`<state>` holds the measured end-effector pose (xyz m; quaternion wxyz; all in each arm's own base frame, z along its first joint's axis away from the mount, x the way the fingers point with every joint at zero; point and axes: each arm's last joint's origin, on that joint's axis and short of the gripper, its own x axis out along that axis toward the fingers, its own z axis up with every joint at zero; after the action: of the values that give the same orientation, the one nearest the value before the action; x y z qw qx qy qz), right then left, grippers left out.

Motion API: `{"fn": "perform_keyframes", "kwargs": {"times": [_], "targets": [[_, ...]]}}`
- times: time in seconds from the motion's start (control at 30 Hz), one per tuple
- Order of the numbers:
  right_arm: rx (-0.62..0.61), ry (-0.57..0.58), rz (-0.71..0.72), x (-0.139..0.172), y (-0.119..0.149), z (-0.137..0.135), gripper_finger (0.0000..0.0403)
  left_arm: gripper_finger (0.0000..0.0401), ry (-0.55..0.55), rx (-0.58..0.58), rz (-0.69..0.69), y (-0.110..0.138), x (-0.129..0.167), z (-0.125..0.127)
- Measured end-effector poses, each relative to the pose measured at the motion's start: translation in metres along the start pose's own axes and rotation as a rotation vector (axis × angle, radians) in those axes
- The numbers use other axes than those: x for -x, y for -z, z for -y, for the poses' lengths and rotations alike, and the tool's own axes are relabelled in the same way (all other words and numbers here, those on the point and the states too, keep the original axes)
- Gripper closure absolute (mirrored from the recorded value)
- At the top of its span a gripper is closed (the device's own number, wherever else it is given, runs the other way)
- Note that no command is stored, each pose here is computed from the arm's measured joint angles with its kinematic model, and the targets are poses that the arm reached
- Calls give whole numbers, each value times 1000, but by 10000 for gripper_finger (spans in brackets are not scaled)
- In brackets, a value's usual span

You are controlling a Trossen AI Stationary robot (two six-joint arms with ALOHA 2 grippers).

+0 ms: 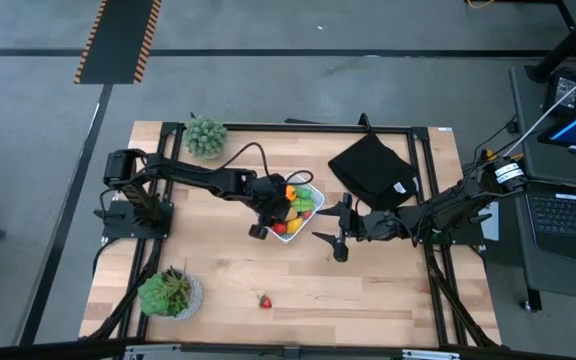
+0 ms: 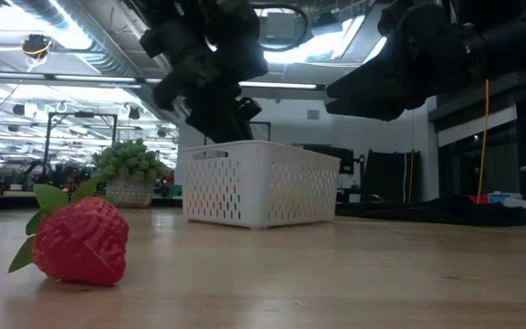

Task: Pick and placing Produce into tupperware
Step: Put the black cherry into the white bin, then put the strawberry into the white bin

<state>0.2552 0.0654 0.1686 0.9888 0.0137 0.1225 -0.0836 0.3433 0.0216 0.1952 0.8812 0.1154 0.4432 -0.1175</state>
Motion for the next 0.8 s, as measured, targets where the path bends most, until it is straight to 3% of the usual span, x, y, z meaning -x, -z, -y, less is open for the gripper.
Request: {"fn": "perform_keyframes", "kwargs": {"times": [0.17,0.43,0.8], "targets": [[-4,0,1,0,0,0,103,260,12,6,-30,3,-3,1],[-5,0,1,0,0,0,103,265,11,12,-29,3,0,1],[-27,0,4,0,0,0,103,282,-84,-34,212,-19,81,5]]}}
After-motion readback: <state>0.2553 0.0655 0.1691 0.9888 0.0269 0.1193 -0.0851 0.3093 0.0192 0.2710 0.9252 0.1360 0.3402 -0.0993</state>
